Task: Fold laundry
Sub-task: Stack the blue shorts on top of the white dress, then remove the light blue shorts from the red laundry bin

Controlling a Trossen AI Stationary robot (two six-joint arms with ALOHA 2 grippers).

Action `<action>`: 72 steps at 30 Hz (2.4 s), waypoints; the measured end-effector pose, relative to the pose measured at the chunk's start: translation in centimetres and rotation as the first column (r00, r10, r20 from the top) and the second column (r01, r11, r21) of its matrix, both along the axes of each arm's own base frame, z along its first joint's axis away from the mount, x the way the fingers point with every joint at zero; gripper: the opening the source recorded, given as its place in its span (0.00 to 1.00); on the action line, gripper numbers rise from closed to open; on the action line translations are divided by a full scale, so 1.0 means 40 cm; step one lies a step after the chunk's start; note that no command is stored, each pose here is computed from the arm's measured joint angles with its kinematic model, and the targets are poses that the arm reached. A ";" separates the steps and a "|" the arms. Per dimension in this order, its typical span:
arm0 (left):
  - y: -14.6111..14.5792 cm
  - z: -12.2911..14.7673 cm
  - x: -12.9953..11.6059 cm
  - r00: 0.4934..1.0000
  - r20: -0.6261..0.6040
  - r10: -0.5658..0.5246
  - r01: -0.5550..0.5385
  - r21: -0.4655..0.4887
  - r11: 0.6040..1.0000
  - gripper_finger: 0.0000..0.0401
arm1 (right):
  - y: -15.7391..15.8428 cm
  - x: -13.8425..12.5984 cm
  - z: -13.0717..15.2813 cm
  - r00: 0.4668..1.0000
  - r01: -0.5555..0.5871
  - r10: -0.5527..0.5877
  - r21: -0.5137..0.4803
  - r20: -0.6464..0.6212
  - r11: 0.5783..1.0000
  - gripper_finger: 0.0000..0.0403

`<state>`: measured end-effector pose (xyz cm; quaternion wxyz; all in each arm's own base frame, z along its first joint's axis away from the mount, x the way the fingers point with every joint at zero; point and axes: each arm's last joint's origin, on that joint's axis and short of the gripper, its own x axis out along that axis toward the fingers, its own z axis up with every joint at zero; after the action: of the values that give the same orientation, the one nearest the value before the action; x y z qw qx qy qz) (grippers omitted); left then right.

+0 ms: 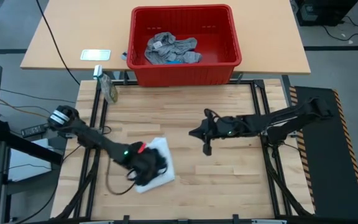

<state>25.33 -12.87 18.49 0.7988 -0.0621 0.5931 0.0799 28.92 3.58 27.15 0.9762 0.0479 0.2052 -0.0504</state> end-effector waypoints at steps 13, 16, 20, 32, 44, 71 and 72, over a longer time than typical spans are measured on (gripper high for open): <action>-0.093 0.136 -0.251 0.986 -0.146 -0.080 0.056 -0.161 0.985 0.83 | -0.028 -0.076 0.078 0.996 0.062 -0.059 -0.047 0.064 0.997 0.08; -0.085 0.166 -0.269 0.994 -0.111 -0.016 -0.009 -0.220 0.975 0.83 | -0.039 -0.076 0.079 0.995 0.078 -0.075 -0.046 0.067 0.996 0.08; -0.058 0.201 -0.277 0.993 -0.068 0.099 -0.115 -0.291 0.950 0.83 | -0.055 -0.074 0.081 0.990 0.117 -0.117 -0.003 0.080 0.993 0.08; 0.179 0.313 -0.208 0.727 0.527 0.439 -0.453 -0.112 0.884 0.82 | -0.172 -0.011 0.118 0.923 0.293 -0.346 0.273 0.169 0.916 0.08; 0.514 0.446 -0.086 0.406 0.899 0.163 -0.419 0.025 0.907 0.71 | -0.271 0.084 0.183 0.877 0.393 -0.443 0.250 0.186 0.885 0.08; 1.133 0.366 0.034 0.560 0.615 0.555 -0.609 -0.149 0.779 0.57 | -0.967 -0.130 0.119 0.837 0.544 -0.546 0.154 -0.034 0.825 0.07; 1.127 0.356 0.041 0.604 0.574 0.553 -0.587 -0.148 0.796 0.57 | -0.963 -0.134 0.106 0.845 0.535 -0.529 0.166 -0.081 0.828 0.06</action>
<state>26.98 32.19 32.72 0.8756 -0.2470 0.2607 0.3230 23.55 -34.95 31.37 0.9117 0.1913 0.2026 -0.3018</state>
